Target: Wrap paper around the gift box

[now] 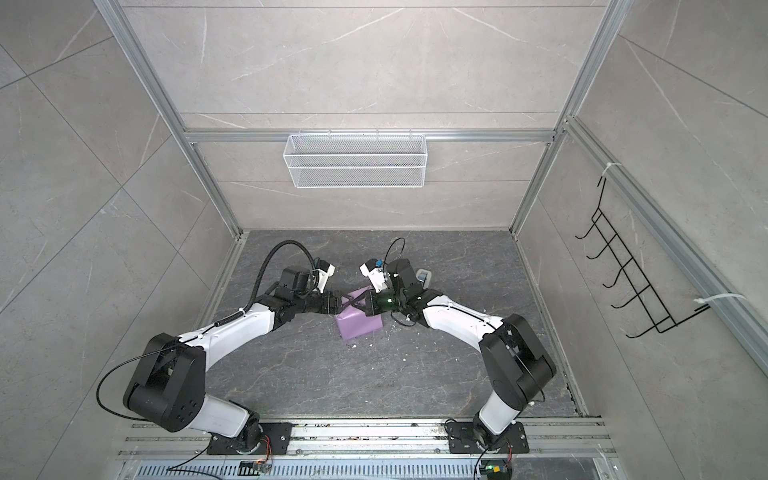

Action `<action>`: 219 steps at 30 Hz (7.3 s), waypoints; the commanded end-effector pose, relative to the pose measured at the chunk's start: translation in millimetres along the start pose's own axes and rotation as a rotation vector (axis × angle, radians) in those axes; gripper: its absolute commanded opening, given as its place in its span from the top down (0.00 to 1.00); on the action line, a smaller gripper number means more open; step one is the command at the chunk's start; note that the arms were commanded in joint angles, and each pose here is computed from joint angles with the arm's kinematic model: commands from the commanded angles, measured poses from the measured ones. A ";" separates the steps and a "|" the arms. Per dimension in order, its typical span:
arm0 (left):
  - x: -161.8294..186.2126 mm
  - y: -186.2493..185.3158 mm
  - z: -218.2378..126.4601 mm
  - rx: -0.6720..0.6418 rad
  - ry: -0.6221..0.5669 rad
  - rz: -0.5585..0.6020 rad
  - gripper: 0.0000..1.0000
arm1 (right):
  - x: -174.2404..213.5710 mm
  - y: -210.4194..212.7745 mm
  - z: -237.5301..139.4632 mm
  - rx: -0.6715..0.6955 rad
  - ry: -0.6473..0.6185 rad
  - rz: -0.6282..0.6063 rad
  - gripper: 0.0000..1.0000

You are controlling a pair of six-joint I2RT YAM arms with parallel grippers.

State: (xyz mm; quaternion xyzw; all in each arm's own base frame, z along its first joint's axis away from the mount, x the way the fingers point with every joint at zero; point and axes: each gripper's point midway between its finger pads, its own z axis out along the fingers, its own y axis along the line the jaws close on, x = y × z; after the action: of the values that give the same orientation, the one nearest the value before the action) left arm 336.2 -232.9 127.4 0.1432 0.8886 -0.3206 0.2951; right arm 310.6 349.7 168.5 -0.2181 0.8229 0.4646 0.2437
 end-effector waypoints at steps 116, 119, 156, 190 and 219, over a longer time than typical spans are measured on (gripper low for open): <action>20.7 22.4 0.0 -0.090 0.058 -0.044 0.22 | -43.2 -37.3 2.1 0.250 0.014 -0.141 0.76; 20.2 22.4 -0.3 -0.090 0.056 -0.043 0.22 | -51.3 -38.8 -11.3 0.274 -0.009 -0.141 0.76; 19.9 23.1 1.0 -0.093 0.060 -0.040 0.22 | -6.3 -22.5 16.6 0.204 0.063 -0.077 0.90; 2.5 31.6 -21.7 -0.198 -0.037 -0.040 0.20 | -10.2 -36.0 25.7 0.253 0.070 -0.014 0.92; 38.7 -12.9 -67.2 -0.093 -0.189 -0.061 0.14 | 25.3 -53.6 -56.8 0.371 -0.066 -0.201 0.31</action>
State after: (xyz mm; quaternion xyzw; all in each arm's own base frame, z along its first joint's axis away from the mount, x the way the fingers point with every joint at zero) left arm 286.6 -191.7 150.9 0.0698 0.8774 -0.2955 0.3716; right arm 308.4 270.1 151.7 -0.2198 0.8671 0.2975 0.3338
